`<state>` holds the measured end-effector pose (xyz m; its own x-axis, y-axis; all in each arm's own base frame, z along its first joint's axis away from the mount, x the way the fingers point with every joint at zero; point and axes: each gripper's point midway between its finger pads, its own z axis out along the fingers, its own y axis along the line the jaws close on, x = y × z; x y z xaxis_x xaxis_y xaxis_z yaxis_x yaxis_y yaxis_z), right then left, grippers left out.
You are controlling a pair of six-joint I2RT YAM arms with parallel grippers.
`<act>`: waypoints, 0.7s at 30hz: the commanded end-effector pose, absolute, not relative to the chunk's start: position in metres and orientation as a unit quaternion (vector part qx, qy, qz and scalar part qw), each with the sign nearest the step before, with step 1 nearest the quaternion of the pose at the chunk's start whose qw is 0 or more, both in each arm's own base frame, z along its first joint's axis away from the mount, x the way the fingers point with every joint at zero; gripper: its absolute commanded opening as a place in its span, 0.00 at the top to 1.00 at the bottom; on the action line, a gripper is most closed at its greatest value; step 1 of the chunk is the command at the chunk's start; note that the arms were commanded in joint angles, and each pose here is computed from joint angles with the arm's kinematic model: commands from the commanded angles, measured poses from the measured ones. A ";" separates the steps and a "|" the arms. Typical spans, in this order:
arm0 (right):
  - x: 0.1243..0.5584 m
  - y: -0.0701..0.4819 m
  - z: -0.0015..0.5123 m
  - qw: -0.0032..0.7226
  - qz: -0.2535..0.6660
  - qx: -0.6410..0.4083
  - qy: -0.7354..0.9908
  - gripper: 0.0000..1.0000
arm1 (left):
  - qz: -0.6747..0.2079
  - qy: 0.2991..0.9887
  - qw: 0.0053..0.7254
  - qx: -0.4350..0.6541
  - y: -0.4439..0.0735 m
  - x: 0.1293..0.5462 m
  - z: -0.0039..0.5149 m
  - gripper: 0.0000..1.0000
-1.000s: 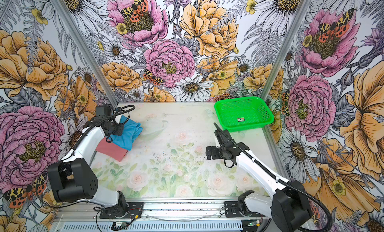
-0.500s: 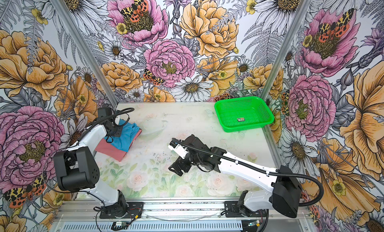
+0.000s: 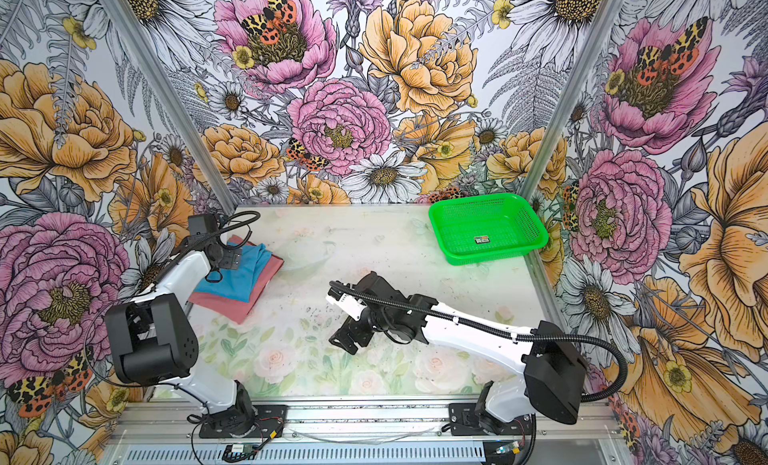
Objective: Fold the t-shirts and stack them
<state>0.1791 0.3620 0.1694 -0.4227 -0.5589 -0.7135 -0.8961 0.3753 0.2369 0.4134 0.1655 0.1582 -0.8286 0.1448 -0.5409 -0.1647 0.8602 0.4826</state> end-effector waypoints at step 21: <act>0.181 0.364 0.174 0.286 0.315 -0.459 0.780 0.05 | 0.044 0.909 0.349 -0.223 0.071 0.370 0.159 0.07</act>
